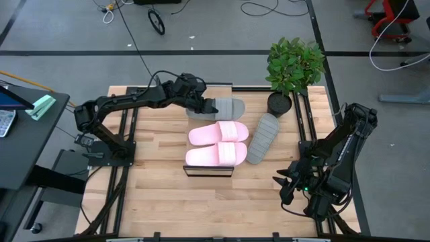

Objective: Pick and place slides into the shelf
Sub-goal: Put the bottom gray slides on top of the shelf

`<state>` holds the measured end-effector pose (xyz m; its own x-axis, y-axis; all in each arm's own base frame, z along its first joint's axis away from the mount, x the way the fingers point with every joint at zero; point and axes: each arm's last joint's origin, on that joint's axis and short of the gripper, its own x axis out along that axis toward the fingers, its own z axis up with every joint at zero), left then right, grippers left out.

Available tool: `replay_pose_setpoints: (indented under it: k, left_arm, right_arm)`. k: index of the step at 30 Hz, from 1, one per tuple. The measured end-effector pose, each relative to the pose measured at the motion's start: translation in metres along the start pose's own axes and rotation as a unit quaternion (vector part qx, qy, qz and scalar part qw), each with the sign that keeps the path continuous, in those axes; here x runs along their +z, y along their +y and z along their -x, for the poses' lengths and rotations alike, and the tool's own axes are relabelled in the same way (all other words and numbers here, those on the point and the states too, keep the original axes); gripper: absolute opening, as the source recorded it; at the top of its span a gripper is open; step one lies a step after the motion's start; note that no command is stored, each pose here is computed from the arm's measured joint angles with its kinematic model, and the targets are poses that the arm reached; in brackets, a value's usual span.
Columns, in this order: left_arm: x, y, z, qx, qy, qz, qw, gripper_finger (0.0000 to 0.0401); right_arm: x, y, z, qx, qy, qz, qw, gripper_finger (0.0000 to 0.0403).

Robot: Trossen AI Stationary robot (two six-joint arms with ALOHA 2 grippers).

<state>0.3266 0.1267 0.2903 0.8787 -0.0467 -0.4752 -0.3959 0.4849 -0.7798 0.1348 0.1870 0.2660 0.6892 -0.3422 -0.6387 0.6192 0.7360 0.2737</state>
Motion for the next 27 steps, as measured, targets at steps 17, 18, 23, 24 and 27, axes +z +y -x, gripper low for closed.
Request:
replay_pose_setpoints:
  k: [17, 18, 23, 24, 27]
  left_arm:
    - [-0.001, 0.000, 0.000, -0.001, 0.003, -0.017, 1.000, 0.0061]
    - [-0.001, 0.000, 0.000, -0.001, 0.003, -0.020, 1.000, 0.0065]
    - [-0.001, 0.001, -0.003, -0.001, 0.004, -0.024, 1.000, 0.0087]
    - [-0.001, 0.002, -0.005, 0.001, 0.007, -0.022, 1.000, 0.0092]
    - [-0.002, 0.007, -0.014, 0.003, 0.016, -0.020, 1.000, 0.0108]
  right_arm:
    - [0.000, 0.000, 0.000, 0.000, 0.000, 0.000, 1.000, 0.0157]
    - [0.000, 0.000, 0.000, 0.000, 0.000, 0.000, 1.000, 0.0157]
    - [0.000, 0.000, 0.000, 0.000, 0.000, 0.000, 1.000, 0.0157]
    - [0.000, 0.000, 0.000, 0.000, 0.000, 0.000, 1.000, 0.0157]
    - [0.000, 0.000, 0.000, 0.000, 0.000, 0.000, 1.000, 0.0157]
